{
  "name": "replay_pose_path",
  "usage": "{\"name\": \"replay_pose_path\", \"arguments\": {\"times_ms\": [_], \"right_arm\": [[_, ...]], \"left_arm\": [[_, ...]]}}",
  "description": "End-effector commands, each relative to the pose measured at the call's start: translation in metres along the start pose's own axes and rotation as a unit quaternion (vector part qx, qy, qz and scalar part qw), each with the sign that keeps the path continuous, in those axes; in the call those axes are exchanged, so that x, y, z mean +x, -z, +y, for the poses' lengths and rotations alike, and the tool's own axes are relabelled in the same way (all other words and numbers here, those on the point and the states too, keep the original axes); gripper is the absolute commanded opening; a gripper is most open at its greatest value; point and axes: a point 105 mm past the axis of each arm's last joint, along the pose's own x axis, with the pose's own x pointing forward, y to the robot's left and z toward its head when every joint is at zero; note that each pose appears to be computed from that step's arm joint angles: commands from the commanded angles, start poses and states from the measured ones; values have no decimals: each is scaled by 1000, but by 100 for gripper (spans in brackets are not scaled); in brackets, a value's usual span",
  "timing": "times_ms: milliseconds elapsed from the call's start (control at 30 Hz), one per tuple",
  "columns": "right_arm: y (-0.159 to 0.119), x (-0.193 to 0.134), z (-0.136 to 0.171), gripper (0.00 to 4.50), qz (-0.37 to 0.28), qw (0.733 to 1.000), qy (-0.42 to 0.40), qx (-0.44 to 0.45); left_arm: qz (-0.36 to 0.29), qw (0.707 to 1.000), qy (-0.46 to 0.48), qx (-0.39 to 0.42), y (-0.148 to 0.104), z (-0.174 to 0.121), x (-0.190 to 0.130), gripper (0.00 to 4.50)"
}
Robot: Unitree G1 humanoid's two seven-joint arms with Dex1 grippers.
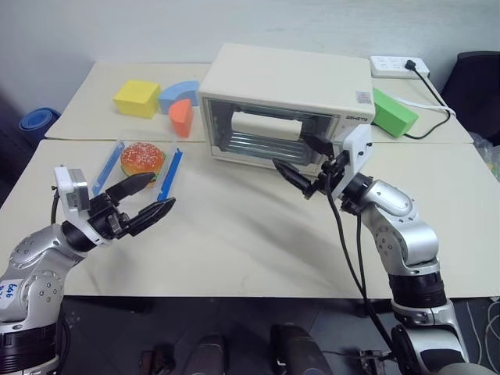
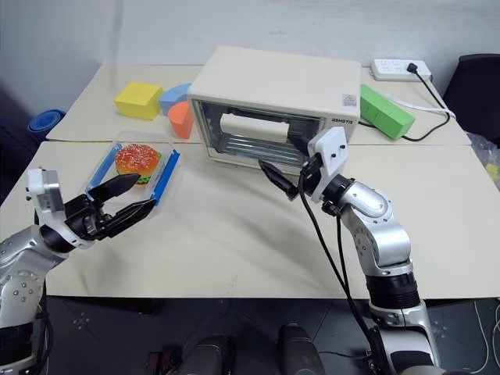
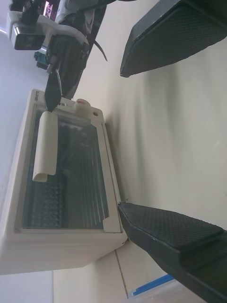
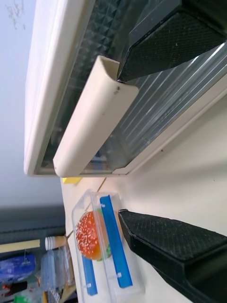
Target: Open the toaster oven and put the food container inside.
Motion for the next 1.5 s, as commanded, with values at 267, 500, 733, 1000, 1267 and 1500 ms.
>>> {"name": "replay_pose_path", "arguments": {"times_ms": [267,500,733,1000,1267,1500], "right_arm": [[5,-26,42,446,9,992,-105,-64],[12,-25,46,450,-1,992,-107,-72],[20,-19,52,450,1,989,-121,-88],[30,-23,47,450,6,991,-99,-92],[54,-93,39,450,51,994,-38,-83],[52,-154,24,450,83,992,54,-84]], "left_arm": [[-26,999,-5,30,-23,15,3,450],[-34,999,-8,38,-32,46,22,266],[-25,996,-35,84,-38,90,77,57],[1,993,38,109,-26,81,114,1],[80,976,162,123,10,47,108,1],[172,962,145,153,45,35,86,1]]}}
